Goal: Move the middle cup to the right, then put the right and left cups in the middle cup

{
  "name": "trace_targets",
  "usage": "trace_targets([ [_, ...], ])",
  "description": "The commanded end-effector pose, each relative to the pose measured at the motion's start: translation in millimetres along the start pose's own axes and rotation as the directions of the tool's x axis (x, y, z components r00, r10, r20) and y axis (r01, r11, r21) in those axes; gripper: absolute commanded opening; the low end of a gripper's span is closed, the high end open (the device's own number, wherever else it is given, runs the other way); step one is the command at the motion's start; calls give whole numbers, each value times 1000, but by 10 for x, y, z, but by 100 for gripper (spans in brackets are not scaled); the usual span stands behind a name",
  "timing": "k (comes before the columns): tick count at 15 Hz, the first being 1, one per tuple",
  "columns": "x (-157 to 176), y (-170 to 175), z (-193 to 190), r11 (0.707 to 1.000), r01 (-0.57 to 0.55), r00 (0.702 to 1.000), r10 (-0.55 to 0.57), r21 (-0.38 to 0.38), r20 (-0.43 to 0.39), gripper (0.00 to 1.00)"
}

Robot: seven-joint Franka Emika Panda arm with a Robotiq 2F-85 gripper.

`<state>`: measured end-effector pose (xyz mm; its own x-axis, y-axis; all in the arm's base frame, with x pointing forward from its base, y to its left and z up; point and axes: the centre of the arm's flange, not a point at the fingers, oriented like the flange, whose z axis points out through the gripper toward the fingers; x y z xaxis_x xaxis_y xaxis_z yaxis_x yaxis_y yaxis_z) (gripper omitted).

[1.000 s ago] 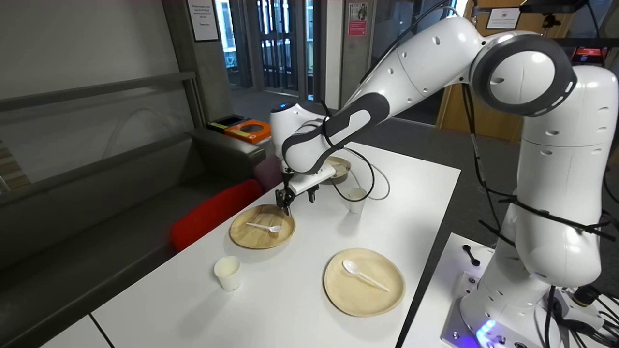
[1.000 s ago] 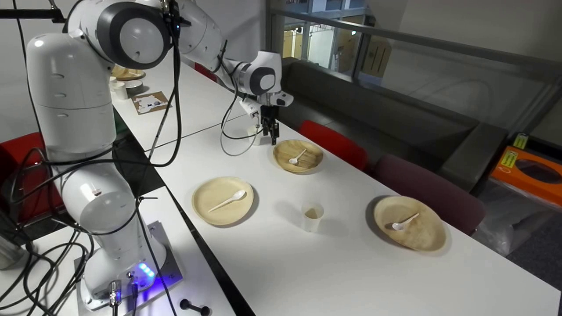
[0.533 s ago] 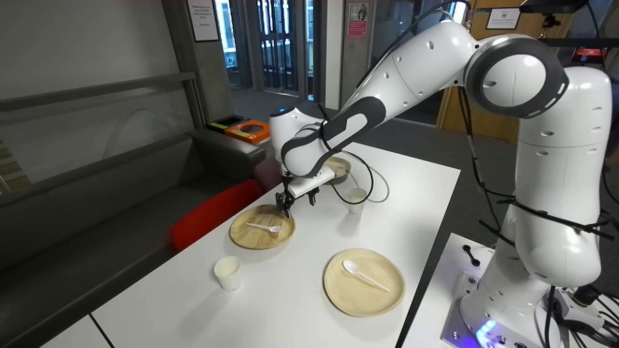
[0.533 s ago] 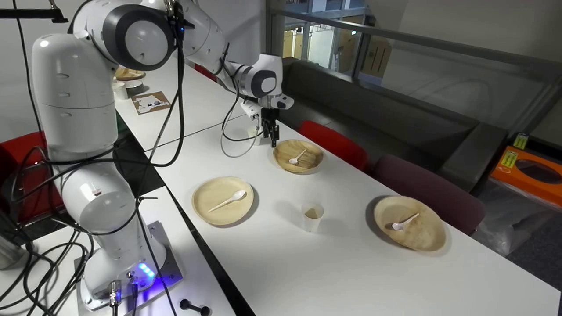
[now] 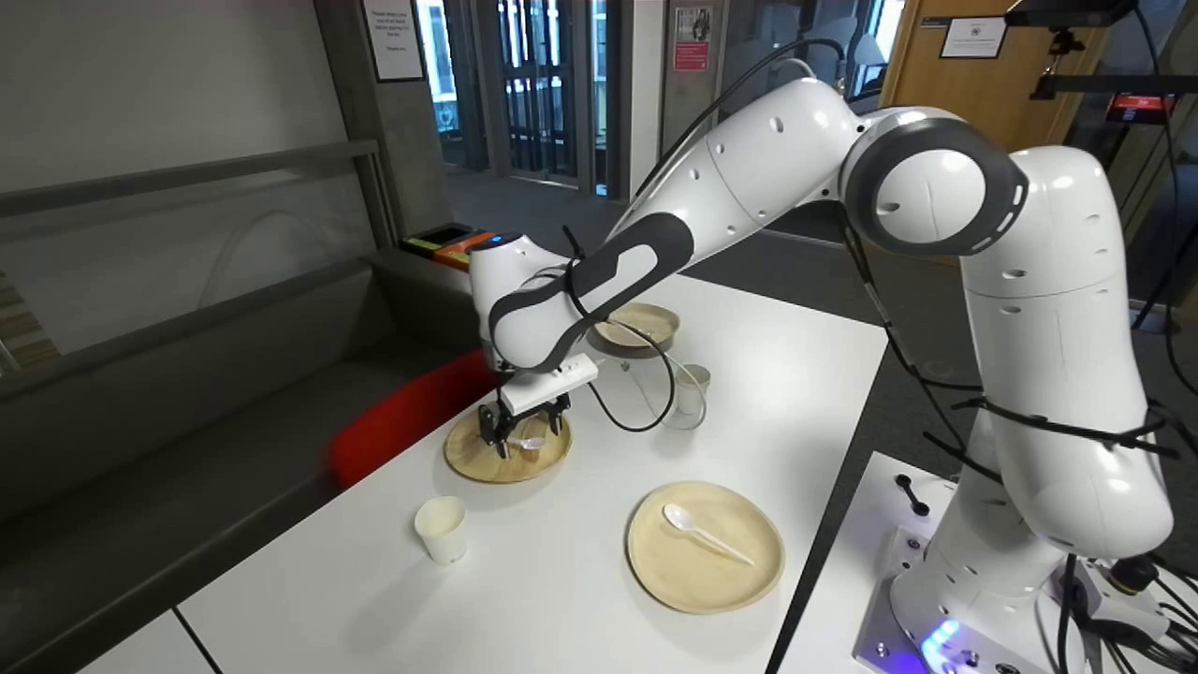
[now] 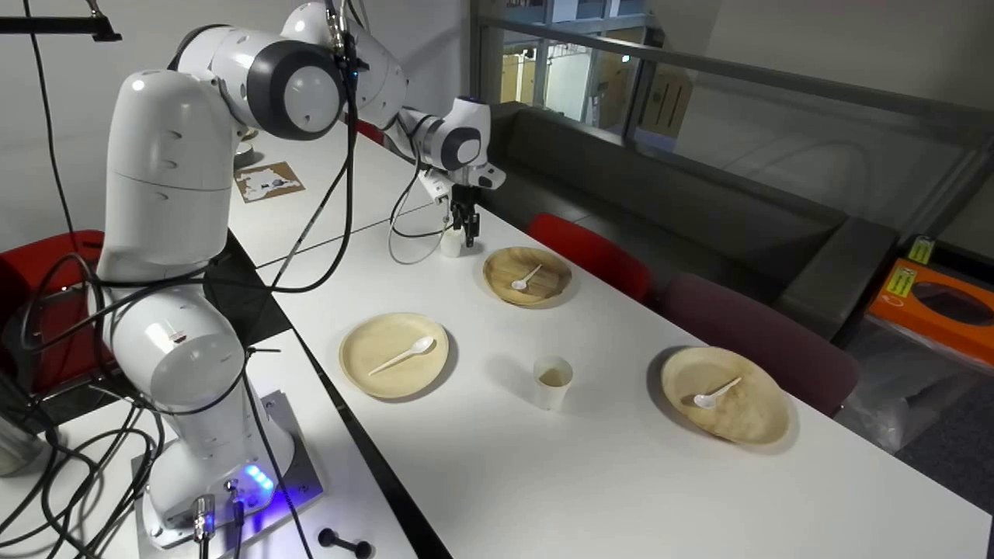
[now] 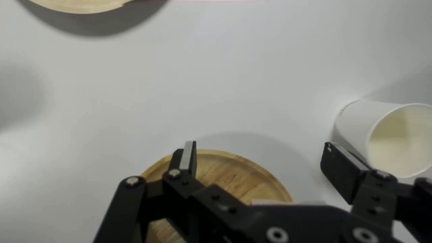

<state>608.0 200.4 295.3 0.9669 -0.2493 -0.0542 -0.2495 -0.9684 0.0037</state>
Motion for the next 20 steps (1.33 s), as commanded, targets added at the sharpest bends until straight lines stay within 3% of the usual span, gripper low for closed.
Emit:
trace_targets([
  [1, 96, -446, 43, 999, -6, 1000, 6, 35, 4, 100],
  [8, 139, -914, 374, 1000, 20, 1000, -20, 24, 6, 100],
  [17, 266, -1016, 689, 1000, 16, 1000, -16, 17, 10, 100],
  [18, 273, -1007, 711, 1000, 16, 1000, -16, 16, 6, 75],
  [20, 289, -986, 752, 1000, 13, 1000, -14, 12, 7, 67],
])
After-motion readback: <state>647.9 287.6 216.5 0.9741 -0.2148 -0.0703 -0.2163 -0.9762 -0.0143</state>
